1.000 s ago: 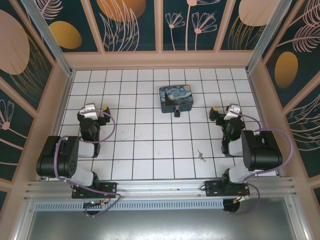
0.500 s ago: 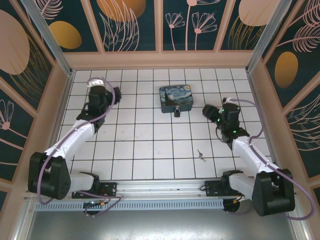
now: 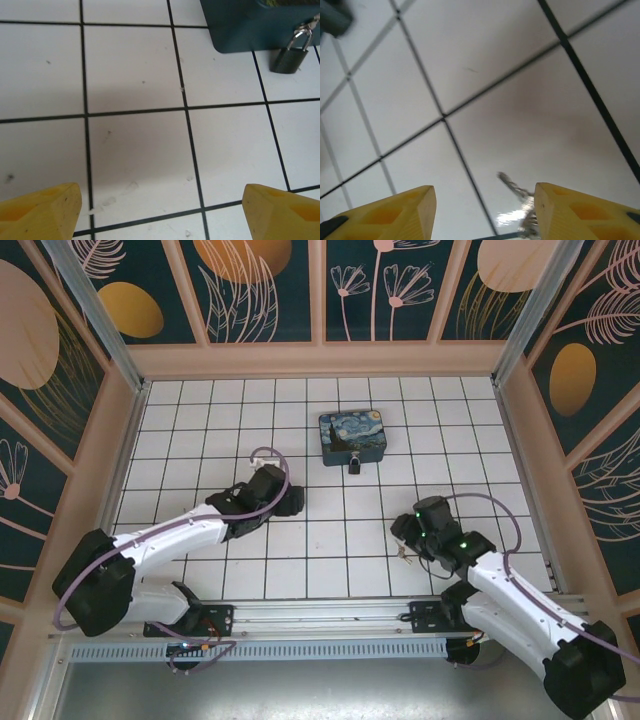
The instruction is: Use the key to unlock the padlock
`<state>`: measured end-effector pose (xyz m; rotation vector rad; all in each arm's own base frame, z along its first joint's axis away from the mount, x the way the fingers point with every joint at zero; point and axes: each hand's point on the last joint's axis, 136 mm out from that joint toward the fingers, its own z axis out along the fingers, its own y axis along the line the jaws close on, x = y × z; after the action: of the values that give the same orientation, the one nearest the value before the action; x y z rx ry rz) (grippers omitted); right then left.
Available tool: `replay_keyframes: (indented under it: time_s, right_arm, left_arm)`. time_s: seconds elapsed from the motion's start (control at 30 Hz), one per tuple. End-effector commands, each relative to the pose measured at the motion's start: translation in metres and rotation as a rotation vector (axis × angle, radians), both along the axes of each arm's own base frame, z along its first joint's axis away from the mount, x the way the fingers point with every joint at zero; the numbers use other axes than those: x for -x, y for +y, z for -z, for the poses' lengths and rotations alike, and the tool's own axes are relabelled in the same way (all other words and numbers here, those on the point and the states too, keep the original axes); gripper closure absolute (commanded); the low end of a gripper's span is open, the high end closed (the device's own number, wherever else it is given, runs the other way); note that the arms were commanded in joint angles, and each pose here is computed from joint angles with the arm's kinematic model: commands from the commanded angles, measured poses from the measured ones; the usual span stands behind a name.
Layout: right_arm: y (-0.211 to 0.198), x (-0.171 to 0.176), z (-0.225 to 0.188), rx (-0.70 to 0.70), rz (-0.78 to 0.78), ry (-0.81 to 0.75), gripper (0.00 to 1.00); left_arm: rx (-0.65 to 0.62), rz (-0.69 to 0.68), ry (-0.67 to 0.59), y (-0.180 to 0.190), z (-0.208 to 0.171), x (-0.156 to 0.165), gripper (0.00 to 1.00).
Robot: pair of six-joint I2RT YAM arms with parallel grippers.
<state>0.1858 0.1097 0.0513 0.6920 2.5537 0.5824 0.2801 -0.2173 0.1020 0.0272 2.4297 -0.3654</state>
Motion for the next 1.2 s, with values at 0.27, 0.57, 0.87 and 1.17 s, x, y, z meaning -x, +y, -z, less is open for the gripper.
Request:
replay_keyframes:
  time_s: [0.27,0.57,0.87,1.17]
  right_arm:
    - [-0.001,0.014,0.035,0.015,0.021,0.085,0.56]
    - [0.008,0.019,0.038,-0.023,-0.025,0.092,0.61]
    - [0.021,0.019,0.032,-0.046,-0.094,0.082,0.63]
    - [0.023,0.025,0.035,-0.022,-0.114,0.104,0.64]
  left_arm:
    - [0.043,0.014,0.018,-0.023,0.004,-0.006,0.16]
    - [0.039,0.007,0.000,-0.027,0.001,-0.015,0.15]
    - [0.030,0.014,-0.030,-0.035,-0.008,-0.027,0.15]
    - [0.036,0.015,-0.044,-0.042,-0.010,-0.034,0.16]
